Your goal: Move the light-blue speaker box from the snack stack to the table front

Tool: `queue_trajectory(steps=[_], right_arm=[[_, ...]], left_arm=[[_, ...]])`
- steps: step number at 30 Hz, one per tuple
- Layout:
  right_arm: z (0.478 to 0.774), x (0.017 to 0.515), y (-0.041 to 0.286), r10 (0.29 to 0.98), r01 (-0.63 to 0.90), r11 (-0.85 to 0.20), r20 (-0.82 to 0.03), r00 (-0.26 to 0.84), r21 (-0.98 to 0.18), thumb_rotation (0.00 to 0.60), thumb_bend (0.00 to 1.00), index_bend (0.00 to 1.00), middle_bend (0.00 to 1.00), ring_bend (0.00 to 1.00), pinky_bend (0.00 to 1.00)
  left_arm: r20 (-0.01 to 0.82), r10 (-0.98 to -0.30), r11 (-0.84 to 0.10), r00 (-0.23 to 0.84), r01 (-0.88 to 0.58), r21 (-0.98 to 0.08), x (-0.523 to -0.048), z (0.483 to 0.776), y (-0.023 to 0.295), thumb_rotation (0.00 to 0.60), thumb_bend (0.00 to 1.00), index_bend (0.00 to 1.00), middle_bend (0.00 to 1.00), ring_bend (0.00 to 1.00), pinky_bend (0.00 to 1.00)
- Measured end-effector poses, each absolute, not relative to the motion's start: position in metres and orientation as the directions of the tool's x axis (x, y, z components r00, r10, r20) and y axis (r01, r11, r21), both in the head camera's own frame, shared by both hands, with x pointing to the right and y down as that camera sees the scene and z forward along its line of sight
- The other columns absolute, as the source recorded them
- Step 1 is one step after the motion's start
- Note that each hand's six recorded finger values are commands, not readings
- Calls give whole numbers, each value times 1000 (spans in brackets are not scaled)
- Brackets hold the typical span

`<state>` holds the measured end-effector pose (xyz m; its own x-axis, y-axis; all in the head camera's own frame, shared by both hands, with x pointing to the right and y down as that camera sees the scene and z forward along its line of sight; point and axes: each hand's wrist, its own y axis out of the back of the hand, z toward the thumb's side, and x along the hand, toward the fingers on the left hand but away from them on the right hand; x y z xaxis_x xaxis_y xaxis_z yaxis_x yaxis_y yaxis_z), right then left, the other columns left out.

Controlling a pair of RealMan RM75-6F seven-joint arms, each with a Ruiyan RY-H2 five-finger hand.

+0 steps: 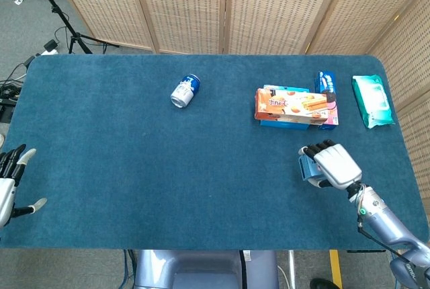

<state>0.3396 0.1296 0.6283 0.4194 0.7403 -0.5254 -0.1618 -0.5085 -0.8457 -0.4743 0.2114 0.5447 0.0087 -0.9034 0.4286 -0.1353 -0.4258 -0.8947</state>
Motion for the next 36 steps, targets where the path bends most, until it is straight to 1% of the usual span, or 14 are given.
queue_trajectory(steps=[2, 3, 4, 6, 7, 10, 13, 17, 22, 28, 30, 34, 36], right_arm=[[637, 340, 135, 740, -162, -514, -531, 412, -842, 600, 396, 340, 406, 438, 320], [640, 340, 137, 740, -163, -517, -535, 408, -840, 600, 322, 299, 325, 377, 320], [644, 341, 139, 740, -164, -520, -538, 404, -838, 600, 211, 219, 206, 269, 315], [649, 341, 143, 738, -164, -529, -546, 396, -833, 600, 46, 64, 45, 78, 275], [651, 341, 145, 735, -163, -535, -552, 393, -829, 600, 3, 12, 3, 15, 237], [653, 340, 151, 719, -144, -574, -580, 382, -806, 600, 0, 0, 0, 0, 149], [652, 336, 157, 706, -111, -609, -600, 377, -786, 600, 0, 0, 0, 0, 105], [637, 333, 167, 706, -73, -615, -590, 393, -785, 600, 0, 0, 0, 0, 100], [618, 339, 173, 711, -82, -593, -569, 413, -801, 600, 0, 0, 0, 0, 100], [623, 354, 164, 732, -85, -580, -564, 383, -810, 600, 0, 0, 2, 0, 100], [628, 361, 161, 738, -86, -579, -565, 369, -811, 600, 0, 14, 46, 29, 117], [642, 374, 155, 740, -71, -597, -583, 334, -799, 600, 0, 84, 171, 164, 185], [649, 378, 153, 735, -53, -615, -596, 325, -787, 600, 0, 118, 200, 191, 192]], left_arm=[[429, -903, -426, 9, -138, -894, -475, 544, 212, 600, 0, 0, 0, 0, 0], [429, -903, -426, 10, -140, -894, -475, 544, 212, 600, 0, 0, 0, 0, 0], [429, -903, -426, 9, -141, -894, -475, 544, 212, 600, 0, 0, 0, 0, 0], [428, -904, -425, 9, -142, -894, -475, 543, 212, 600, 0, 0, 0, 0, 0], [428, -904, -424, 8, -143, -894, -476, 543, 212, 600, 0, 0, 0, 0, 0], [430, -903, -427, 11, -142, -893, -475, 543, 212, 600, 0, 0, 0, 0, 0], [429, -903, -427, 13, -142, -893, -475, 543, 212, 600, 0, 0, 0, 0, 0], [422, -906, -419, 14, -150, -895, -476, 540, 213, 600, 0, 0, 0, 0, 0], [420, -907, -418, 22, -154, -895, -475, 538, 214, 600, 0, 0, 0, 0, 0], [408, -912, -407, 26, -165, -898, -476, 533, 215, 600, 0, 0, 0, 0, 0], [407, -913, -405, 25, -166, -899, -477, 532, 216, 600, 0, 0, 0, 0, 0], [415, -910, -413, 25, -163, -896, -477, 534, 216, 600, 0, 0, 0, 0, 0], [417, -909, -415, 24, -164, -895, -477, 534, 216, 600, 0, 0, 0, 0, 0]])
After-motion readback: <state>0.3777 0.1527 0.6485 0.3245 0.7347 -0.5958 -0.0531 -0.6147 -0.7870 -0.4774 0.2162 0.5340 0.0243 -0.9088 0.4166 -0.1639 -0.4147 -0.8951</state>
